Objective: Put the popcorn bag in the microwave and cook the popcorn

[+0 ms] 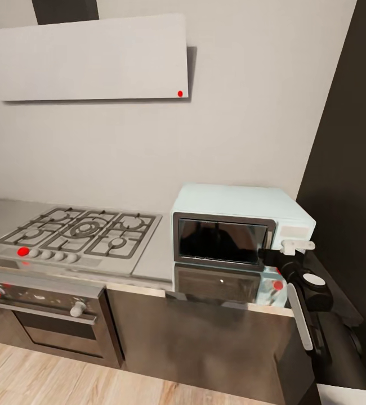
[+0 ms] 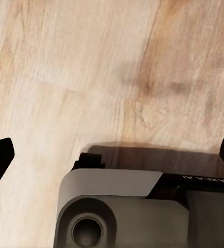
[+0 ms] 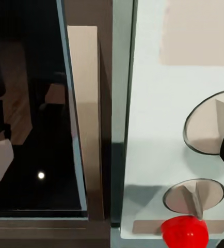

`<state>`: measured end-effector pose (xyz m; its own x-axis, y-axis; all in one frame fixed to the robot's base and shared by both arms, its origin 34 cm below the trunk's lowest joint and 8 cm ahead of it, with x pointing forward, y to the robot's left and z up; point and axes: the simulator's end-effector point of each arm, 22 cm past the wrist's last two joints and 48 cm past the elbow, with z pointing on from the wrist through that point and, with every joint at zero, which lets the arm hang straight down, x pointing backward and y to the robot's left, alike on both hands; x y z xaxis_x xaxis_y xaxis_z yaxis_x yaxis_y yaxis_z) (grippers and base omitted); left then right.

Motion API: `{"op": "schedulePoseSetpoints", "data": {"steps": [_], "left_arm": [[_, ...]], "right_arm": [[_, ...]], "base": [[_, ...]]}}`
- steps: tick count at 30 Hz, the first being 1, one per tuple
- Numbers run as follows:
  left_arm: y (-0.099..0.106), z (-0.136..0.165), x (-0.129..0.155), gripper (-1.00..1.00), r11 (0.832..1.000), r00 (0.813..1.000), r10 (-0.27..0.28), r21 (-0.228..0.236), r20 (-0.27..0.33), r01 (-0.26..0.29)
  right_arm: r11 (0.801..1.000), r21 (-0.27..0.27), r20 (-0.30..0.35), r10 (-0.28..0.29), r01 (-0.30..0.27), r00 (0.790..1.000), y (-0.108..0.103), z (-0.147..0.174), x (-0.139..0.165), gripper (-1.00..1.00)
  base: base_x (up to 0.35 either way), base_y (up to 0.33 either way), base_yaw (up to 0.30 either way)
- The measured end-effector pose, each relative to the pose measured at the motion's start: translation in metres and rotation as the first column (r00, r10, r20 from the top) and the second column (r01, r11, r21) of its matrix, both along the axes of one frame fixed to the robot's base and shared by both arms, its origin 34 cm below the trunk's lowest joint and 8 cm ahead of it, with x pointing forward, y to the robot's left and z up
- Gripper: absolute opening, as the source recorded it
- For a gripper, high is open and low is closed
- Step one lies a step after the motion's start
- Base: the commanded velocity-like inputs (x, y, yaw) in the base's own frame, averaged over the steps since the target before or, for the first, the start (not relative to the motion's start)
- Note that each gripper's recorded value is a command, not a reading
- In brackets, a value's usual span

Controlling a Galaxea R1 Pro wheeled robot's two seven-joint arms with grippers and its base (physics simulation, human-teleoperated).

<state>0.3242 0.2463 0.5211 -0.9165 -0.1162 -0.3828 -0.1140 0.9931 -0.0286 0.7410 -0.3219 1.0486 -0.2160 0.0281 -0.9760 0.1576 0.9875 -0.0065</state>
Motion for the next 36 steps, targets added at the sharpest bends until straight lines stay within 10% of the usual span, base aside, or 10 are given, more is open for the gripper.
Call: {"op": "schedulePoseSetpoints", "data": {"steps": [33, 34, 36], "left_arm": [[-0.0001, 0.0001, 0.0, 1.0, 1.0, 1.0, 0.001, -0.001, 0.001, -0.001], [-0.0001, 0.0001, 0.0, 1.0, 1.0, 1.0, 0.001, -0.001, 0.001, -0.001], [0.0, 0.0001, 0.0, 1.0, 1.0, 1.0, 0.001, 0.0, 0.0, -0.001]], "right_arm": [[1.0, -0.003, 0.005, 0.001, -0.001, 1.0, 0.0002, 0.0003, -0.0056, 1.0], [1.0, -0.003, 0.004, 0.001, -0.001, 1.0, 0.0001, 0.0003, -0.0059, -1.0], [1.0, -0.017, 0.0, -0.008, 0.008, 1.0, -0.0029, -0.0002, -0.0058, -1.0]], "base": [[0.031, 0.0, 0.0], [0.01, 0.0, 0.0], [0.004, 0.0, 0.0]]}}
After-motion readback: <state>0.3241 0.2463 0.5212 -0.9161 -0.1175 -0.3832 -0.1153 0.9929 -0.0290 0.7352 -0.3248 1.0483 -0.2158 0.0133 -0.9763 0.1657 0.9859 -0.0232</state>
